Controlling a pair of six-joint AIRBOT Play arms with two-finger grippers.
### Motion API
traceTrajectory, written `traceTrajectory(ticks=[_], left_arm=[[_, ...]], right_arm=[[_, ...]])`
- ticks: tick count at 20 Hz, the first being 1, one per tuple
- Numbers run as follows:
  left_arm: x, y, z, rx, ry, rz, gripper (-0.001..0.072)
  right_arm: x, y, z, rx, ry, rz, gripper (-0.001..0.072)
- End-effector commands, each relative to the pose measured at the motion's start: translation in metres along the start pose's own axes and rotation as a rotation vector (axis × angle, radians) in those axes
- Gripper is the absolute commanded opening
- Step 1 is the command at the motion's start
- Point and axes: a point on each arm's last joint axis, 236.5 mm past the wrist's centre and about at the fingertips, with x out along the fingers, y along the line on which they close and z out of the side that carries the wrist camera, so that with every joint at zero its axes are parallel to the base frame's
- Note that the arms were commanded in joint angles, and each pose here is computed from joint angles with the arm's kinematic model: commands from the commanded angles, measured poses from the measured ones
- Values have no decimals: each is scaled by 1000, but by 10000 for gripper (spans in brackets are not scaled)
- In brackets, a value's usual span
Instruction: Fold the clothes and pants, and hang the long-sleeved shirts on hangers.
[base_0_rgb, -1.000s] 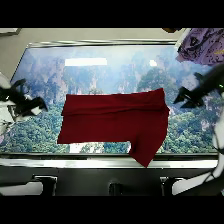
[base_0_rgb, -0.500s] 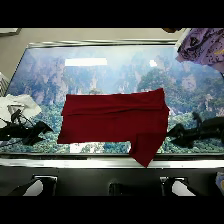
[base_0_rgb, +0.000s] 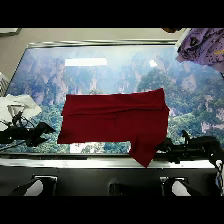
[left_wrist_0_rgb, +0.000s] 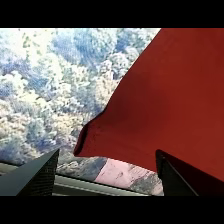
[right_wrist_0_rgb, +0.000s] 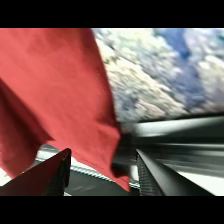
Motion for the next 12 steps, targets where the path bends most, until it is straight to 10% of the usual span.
traceTrajectory(ticks=[1,5,7,12], left_arm=[[0,-1,-1,-8,3,-5,679],[0,-3,-1,-11,4,-13,679],[0,-2,-3,-13,11,-12,679],[-7,17,1,-27,11,-35,679]], right_arm=[[4,2,17,29,-84,26,463],[25,4,12,-40,-41,-35,338],[35,8,7,-91,-26,-66,32],[11,24,20,-133,-109,-80,28]])
